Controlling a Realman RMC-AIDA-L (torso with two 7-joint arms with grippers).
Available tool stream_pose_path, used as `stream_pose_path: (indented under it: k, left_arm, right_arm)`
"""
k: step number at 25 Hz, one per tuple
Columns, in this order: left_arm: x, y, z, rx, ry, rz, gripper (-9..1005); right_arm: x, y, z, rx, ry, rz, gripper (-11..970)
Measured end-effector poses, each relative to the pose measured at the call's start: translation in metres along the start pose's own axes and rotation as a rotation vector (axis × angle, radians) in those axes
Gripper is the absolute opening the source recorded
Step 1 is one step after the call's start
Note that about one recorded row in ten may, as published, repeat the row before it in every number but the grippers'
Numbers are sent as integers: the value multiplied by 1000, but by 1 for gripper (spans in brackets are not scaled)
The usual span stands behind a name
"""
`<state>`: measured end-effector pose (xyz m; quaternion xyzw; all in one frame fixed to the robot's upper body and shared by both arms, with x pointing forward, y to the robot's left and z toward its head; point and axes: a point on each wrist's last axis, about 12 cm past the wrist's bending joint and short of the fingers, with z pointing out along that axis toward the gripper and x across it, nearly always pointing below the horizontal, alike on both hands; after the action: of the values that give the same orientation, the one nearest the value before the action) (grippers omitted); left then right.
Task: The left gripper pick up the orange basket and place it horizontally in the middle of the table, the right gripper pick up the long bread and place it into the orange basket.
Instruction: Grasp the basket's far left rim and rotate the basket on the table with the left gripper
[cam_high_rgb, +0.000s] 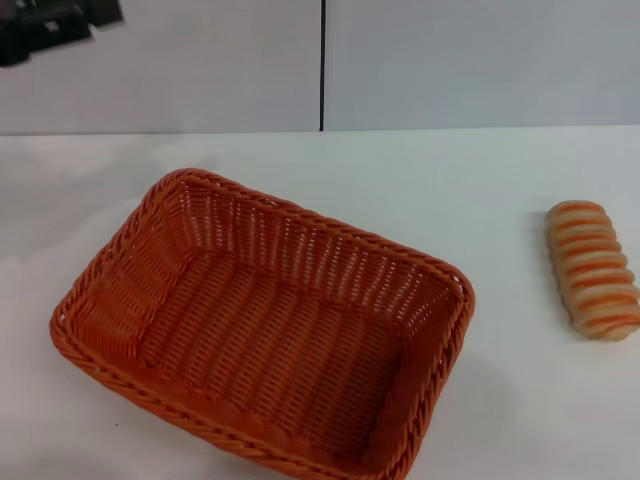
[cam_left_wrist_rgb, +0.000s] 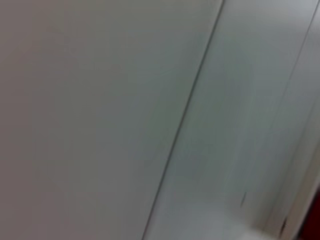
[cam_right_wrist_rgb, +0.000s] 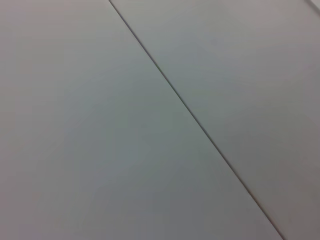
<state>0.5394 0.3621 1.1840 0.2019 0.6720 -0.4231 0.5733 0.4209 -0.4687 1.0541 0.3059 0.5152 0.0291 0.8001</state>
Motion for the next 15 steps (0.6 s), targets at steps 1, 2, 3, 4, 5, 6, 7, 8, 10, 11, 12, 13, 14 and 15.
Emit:
stream_pose_path:
  k: [1, 2, 3, 4, 5, 6, 7, 8, 10, 11, 12, 13, 14, 15]
  left_arm:
    - [-17, -6, 16, -20, 184, 36, 811]
    - [-17, -6, 16, -20, 184, 36, 811]
    - [-17, -6, 16, -20, 184, 36, 811]
    - [-24, -9, 23, -39, 265, 63, 811]
    - [-24, -9, 23, -39, 265, 63, 811]
    - [-24, -9, 23, -39, 265, 63, 811]
    - [-35, -12, 38, -90, 416, 121, 811]
    - [-37, -12, 45, -109, 470, 142, 811]
    - [-39, -12, 50, -119, 506, 157, 811]
    - [-39, -12, 50, -119, 506, 157, 811]
    - [-39, -12, 50, -119, 506, 157, 811]
    - [-37, -12, 62, -126, 597, 182, 811]
    - [-37, -12, 62, -126, 597, 182, 811]
    - [-36, -12, 64, -129, 614, 188, 811]
  right_arm:
    - [0, 0, 0, 0, 0, 0, 633]
    - [0, 0, 0, -1, 1, -1, 633]
    - [0, 0, 0, -3, 4, -3, 633]
    - [1, 1, 0, -11, 12, -10, 634]
    - [1, 2, 1, -39, 40, -31, 634]
    - [1, 2, 1, -39, 40, -31, 634]
    - [2, 4, 1, -58, 60, -45, 635]
    - [3, 5, 2, -85, 87, -64, 635]
    - [3, 6, 3, -95, 96, -69, 636]
    - [3, 6, 3, -95, 96, -69, 636]
    - [3, 6, 3, -97, 96, -67, 635]
    - [3, 7, 4, -100, 95, -62, 635]
    - [3, 7, 4, -100, 95, -62, 635]
    - [3, 7, 4, -101, 95, -59, 634]
